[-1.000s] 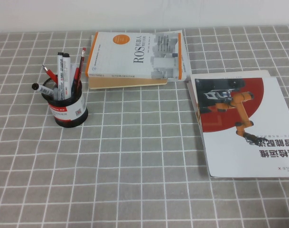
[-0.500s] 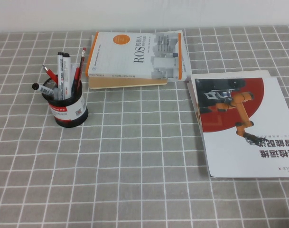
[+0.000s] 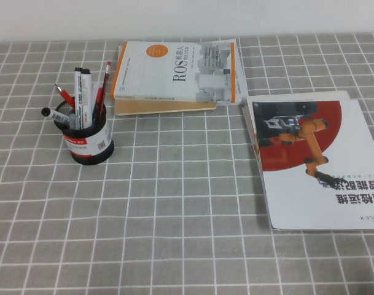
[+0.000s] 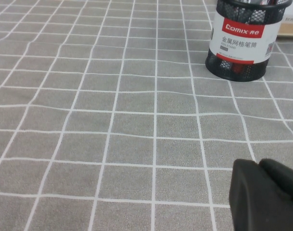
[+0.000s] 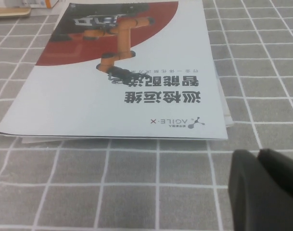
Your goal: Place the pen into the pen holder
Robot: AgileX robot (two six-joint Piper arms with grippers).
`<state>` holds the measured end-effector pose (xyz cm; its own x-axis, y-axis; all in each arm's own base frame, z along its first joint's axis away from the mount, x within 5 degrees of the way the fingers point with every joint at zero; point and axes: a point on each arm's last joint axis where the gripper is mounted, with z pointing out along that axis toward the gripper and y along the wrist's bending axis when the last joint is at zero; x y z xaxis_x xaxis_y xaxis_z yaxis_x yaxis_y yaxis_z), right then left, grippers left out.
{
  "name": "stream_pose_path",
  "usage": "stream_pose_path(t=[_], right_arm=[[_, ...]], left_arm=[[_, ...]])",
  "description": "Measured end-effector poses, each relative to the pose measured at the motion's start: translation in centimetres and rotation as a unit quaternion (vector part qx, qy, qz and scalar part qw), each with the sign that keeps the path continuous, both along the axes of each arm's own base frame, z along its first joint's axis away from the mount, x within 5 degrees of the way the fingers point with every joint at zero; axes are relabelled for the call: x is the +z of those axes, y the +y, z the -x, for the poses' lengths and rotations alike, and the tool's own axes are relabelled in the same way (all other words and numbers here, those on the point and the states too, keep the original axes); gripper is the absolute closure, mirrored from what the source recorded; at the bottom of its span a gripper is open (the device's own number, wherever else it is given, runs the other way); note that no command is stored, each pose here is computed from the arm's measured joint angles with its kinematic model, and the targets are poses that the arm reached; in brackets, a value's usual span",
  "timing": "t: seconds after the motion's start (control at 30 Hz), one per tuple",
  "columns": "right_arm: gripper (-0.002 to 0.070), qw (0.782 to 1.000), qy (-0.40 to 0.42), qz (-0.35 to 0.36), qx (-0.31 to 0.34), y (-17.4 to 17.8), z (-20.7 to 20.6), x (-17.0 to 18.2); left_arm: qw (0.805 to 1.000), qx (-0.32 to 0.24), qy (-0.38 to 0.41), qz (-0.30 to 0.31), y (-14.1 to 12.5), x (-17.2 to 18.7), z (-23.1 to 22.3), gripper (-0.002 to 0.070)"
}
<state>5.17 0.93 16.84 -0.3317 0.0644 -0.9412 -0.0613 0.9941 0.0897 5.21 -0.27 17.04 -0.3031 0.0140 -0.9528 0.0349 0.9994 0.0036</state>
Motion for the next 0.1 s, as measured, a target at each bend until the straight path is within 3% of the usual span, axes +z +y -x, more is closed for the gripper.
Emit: stream_pose_path(t=[0.1], right_arm=[[0.0688,1.000,0.000,-0.001,0.000,0.01,0.00,0.00]], left_arm=[[1.000,0.000,0.000,0.000,0.00,0.00,0.00,0.0678]])
